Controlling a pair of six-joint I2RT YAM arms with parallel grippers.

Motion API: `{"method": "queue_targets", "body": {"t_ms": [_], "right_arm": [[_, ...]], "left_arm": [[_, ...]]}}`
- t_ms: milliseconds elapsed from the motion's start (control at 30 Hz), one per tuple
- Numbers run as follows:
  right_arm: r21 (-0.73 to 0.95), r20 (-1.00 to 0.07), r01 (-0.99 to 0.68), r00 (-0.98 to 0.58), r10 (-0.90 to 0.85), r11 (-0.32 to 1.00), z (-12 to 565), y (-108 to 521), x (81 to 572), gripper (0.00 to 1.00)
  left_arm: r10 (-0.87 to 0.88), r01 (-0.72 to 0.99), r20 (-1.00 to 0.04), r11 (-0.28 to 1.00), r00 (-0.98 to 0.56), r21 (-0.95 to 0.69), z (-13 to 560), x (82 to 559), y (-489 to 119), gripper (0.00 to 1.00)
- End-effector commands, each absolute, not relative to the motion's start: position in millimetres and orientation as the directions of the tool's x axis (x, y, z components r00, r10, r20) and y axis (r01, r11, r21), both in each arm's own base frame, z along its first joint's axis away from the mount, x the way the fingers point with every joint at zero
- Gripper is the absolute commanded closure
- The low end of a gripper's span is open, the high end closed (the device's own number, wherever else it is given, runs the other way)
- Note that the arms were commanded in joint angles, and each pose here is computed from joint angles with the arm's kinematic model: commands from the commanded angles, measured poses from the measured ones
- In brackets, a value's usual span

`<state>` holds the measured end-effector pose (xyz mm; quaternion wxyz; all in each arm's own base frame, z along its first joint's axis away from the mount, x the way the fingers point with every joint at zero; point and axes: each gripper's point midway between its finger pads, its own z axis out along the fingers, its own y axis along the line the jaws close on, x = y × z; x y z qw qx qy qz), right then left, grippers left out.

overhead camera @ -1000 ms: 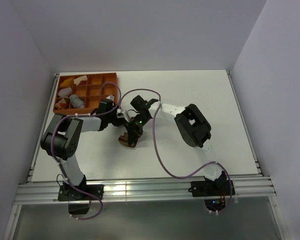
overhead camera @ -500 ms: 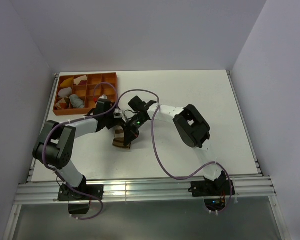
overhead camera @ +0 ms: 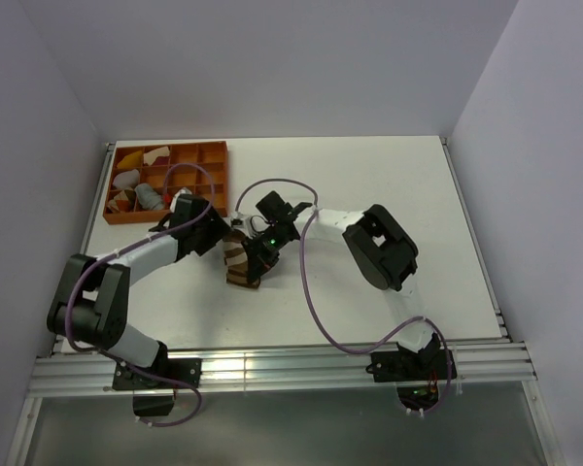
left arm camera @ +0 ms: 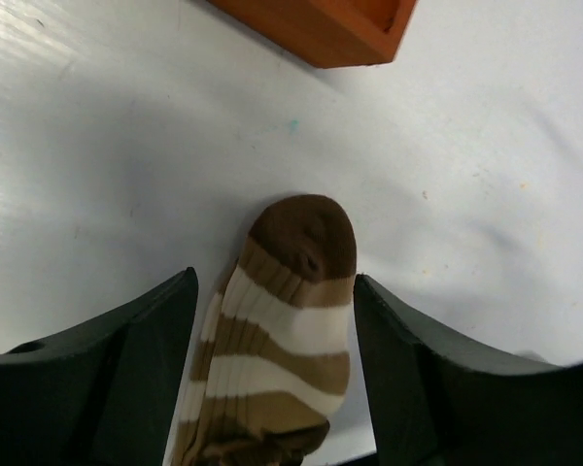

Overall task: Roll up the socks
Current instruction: Roll the sock at the center of the board.

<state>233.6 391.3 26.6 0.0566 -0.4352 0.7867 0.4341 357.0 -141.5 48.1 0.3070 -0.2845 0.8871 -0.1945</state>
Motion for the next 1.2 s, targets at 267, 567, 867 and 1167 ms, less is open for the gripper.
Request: {"method": "queue_targets", "body": {"t_ms": [267, 567, 867, 1167], "right_arm": [[0.376, -0.328, -0.741, -0.668, -0.668, 0.557, -35.5, 339.5, 255.8, 1.00], [0.351, -0.360, -0.757, -0.652, -0.667, 0.551, -29.6, 344.3, 258.7, 1.00], [0.318, -0.383, -0.780, -0.626, -0.680, 0.539, -25.1, 347.1, 257.7, 1.00], [0.360, -0.377, -0.814, -0.574, -0.727, 0.456, -23.3, 356.5, 241.2, 1.00]], "left_arm": [[-0.629, -0.372, -0.507, 0.768, -0.590, -0.521, 93.1, 365.9, -122.0, 0.29], [-0.586, -0.323, -0.393, 0.765, -0.708, -0.558, 51.2, 341.9, -146.3, 0.35], [-0.553, -0.335, -0.376, 0.795, -0.743, -0.506, 16.6, 345.4, -153.5, 0.56], [-0.501, -0.227, -0.401, 0.797, -0.767, -0.560, 14.8, 381.3, -192.0, 0.63]]}}
